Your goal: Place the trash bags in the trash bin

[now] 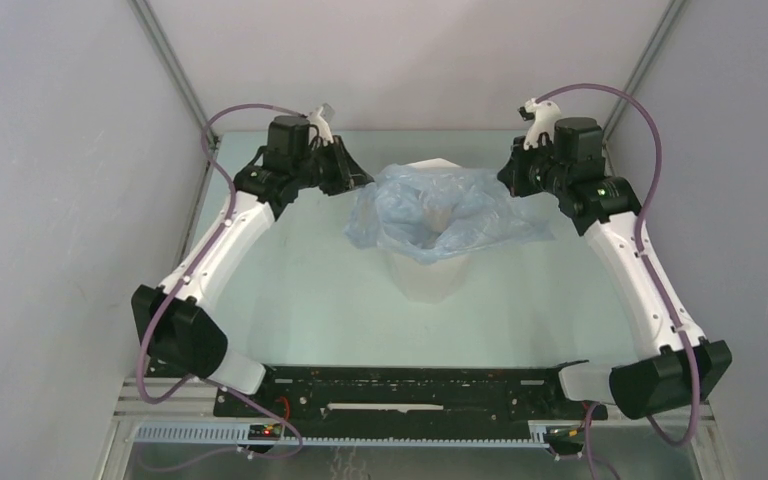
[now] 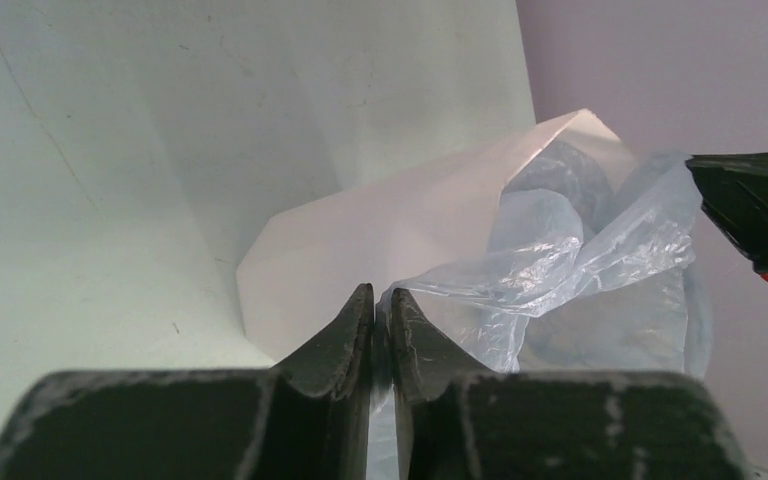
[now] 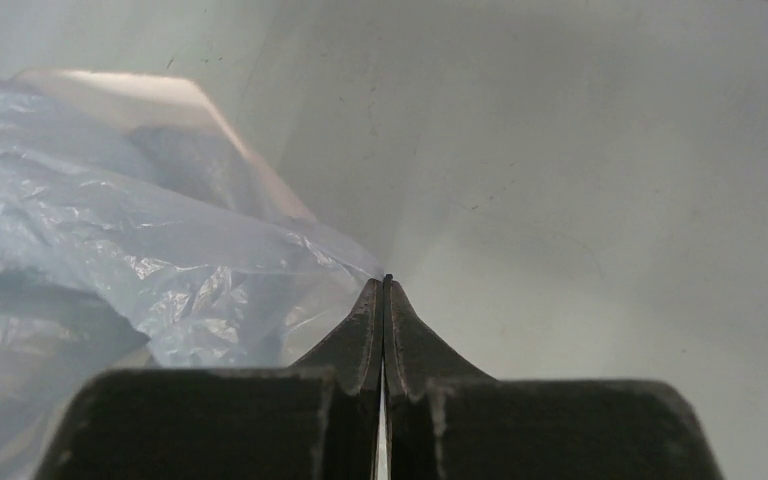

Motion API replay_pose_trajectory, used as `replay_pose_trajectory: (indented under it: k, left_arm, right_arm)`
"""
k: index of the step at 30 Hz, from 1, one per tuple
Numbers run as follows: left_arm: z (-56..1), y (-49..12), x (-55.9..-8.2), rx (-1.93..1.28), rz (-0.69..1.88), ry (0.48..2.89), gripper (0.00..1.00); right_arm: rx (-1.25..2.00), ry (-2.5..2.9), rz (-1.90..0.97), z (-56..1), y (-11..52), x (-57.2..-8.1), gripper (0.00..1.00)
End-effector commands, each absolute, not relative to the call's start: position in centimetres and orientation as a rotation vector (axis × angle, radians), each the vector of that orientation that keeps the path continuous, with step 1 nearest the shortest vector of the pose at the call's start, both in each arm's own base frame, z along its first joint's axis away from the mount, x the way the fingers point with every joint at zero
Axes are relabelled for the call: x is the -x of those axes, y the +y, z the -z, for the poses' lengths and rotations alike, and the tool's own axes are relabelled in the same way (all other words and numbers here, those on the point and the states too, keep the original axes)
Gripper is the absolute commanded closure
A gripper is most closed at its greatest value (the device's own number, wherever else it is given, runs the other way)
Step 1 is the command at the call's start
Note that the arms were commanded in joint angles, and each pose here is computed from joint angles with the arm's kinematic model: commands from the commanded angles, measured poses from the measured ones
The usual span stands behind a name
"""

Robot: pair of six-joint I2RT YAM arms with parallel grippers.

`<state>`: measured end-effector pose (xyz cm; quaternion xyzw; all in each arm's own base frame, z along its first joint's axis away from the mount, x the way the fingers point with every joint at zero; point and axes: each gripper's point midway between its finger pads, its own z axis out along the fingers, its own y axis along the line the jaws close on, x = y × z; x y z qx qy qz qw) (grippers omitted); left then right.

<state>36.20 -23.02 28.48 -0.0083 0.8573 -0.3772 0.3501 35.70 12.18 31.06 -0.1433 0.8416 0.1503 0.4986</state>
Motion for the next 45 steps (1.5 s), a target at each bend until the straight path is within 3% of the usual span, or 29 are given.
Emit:
replay_pose_trajectory:
  k: [1, 5, 10, 18, 28, 32, 39, 42, 45]
  left_arm:
    - [-31.9, -23.8, -37.7, 0.039, 1.068, 2.124, 0.84]
    - [-31.7, -23.5, -38.8, 0.077, 1.071, 2.119, 0.91]
    - [-30.2, -23.2, -40.6, 0.144, 1.093, 2.158, 0.86]
    - [-26.9, -23.3, -41.7, 0.241, 1.111, 2.246, 0.99]
    - [-21.2, -22.7, -37.5, 0.272, 1.115, 2.397, 1.0]
    - [-20.2, -22.0, -35.6, 0.258, 1.106, 2.421, 0.9]
    - [-27.2, -19.7, -34.8, 0.19, 0.982, 2.285, 0.38]
    - [-29.2, -17.3, -33.8, 0.248, 0.855, 2.249, 0.25]
    - [-30.0, -15.3, -32.2, 0.347, 0.782, 2.228, 0.13]
  right_arm:
    - [0.2, 1.998, -0.506, -32.9, 12.4, -37.9, 1.0]
    - [0.157, 2.011, -0.549, -32.8, 12.4, -39.4, 1.0]
    - [0.081, 2.058, -0.578, -31.5, 12.3, -40.9, 1.0]
    - [-0.014, 2.186, -0.639, -27.1, 12.7, -41.3, 1.0]
    - [-0.127, 2.338, -0.63, -21.9, 12.2, -38.0, 1.0]
    - [-0.104, 2.333, -0.629, -22.2, 12.6, -37.2, 0.98]
    - [-0.243, 2.273, -0.601, -27.2, 10.4, -35.8, 0.47]
    - [-0.28, 2.271, -0.589, -28.9, 9.3, -33.6, 0.32]
    - [-0.339, 2.243, -0.54, -30.6, 7.6, -31.0, 0.06]
